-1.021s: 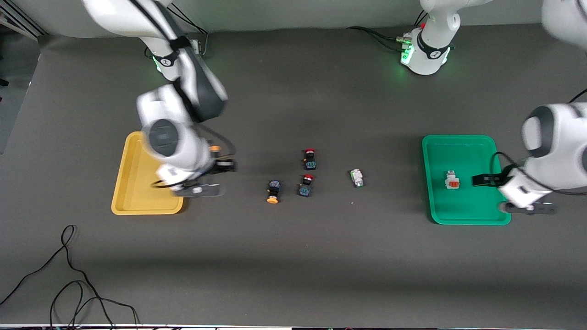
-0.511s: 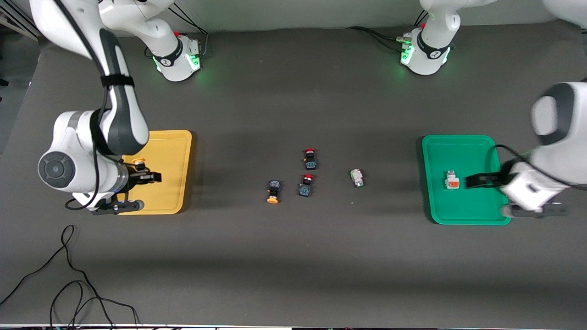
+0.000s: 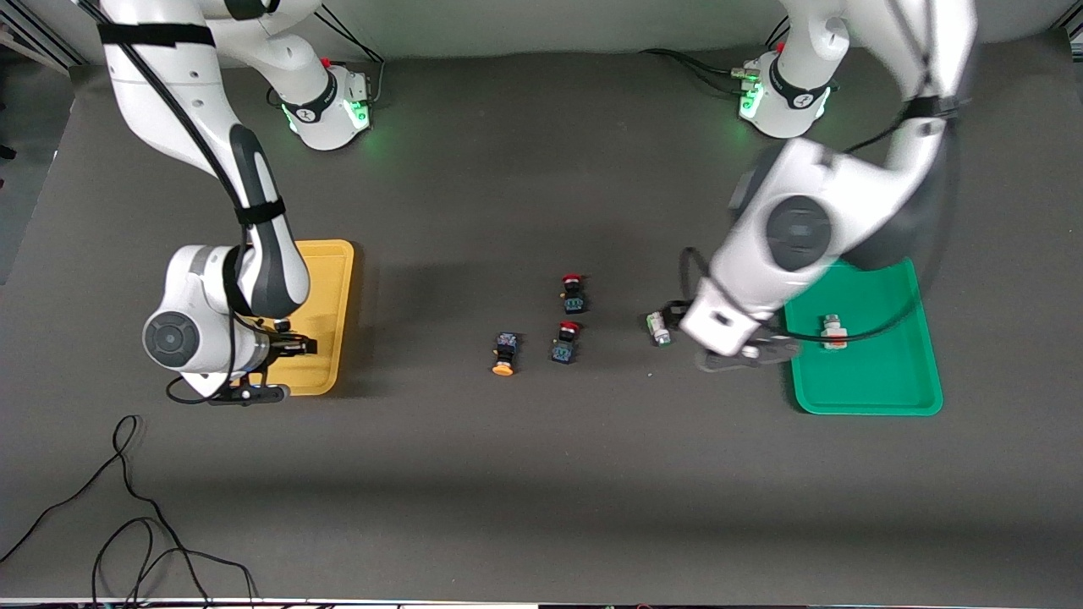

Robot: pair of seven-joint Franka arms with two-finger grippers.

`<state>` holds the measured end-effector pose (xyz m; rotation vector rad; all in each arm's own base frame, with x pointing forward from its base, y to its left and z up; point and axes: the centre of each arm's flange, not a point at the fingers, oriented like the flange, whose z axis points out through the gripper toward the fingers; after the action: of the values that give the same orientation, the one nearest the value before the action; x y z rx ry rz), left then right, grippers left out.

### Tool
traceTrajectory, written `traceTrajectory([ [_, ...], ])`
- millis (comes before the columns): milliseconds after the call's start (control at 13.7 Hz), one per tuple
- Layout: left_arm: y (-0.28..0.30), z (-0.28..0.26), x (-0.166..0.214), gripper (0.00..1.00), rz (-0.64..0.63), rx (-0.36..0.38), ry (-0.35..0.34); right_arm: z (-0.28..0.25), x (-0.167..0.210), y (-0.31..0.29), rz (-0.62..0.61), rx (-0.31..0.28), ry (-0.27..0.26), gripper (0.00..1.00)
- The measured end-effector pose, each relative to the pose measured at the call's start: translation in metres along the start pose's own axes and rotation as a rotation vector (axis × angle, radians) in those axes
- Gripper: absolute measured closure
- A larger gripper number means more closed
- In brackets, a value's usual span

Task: Place green and yellow buttons in trays
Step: 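Carry the yellow button to the yellow tray while the left gripper returns, then release the yellow button in the tray while the left gripper grasps a white button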

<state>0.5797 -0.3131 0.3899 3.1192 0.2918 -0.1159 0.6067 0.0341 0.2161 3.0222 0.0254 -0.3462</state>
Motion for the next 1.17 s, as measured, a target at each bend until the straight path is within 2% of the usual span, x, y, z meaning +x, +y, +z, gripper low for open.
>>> traceTrajectory([
  [219, 0.023, 0.079, -0.019, 0.00, -0.048, 0.001, -0.003, 0.021, 0.004, -0.006, -0.001, -0.011, 0.000, 0.55],
  [438, 0.015, 0.148, -0.030, 0.00, -0.051, 0.015, -0.003, 0.023, 0.004, -0.006, 0.001, -0.010, -0.002, 0.54],
  [511, 0.011, 0.163, -0.032, 0.00, -0.050, 0.021, -0.008, 0.023, 0.005, -0.006, 0.001, -0.009, -0.001, 0.49],
  [730, 0.005, 0.188, -0.036, 0.01, -0.053, 0.033, -0.024, 0.021, 0.005, -0.006, 0.002, -0.007, -0.001, 0.20],
  [803, 0.005, 0.194, -0.036, 0.07, -0.053, 0.033, -0.027, 0.019, 0.004, -0.007, 0.001, -0.004, -0.007, 0.11],
  [876, 0.004, 0.199, -0.037, 0.17, -0.053, 0.035, -0.031, 0.013, 0.004, -0.008, 0.000, 0.003, -0.011, 0.02],
  [948, 0.004, 0.203, -0.037, 0.30, -0.053, 0.037, -0.035, 0.003, 0.003, -0.010, -0.001, 0.014, -0.018, 0.00],
  [1021, 0.004, 0.206, -0.037, 0.37, -0.053, 0.039, -0.038, -0.013, 0.001, -0.013, -0.006, 0.029, -0.022, 0.00],
  [1094, 0.003, 0.207, -0.037, 0.37, -0.053, 0.040, -0.040, -0.035, -0.002, -0.017, -0.013, 0.049, -0.017, 0.00],
  [1167, 0.003, 0.207, -0.037, 0.45, -0.053, 0.040, -0.040, -0.060, -0.006, -0.019, -0.017, 0.070, -0.005, 0.00],
])
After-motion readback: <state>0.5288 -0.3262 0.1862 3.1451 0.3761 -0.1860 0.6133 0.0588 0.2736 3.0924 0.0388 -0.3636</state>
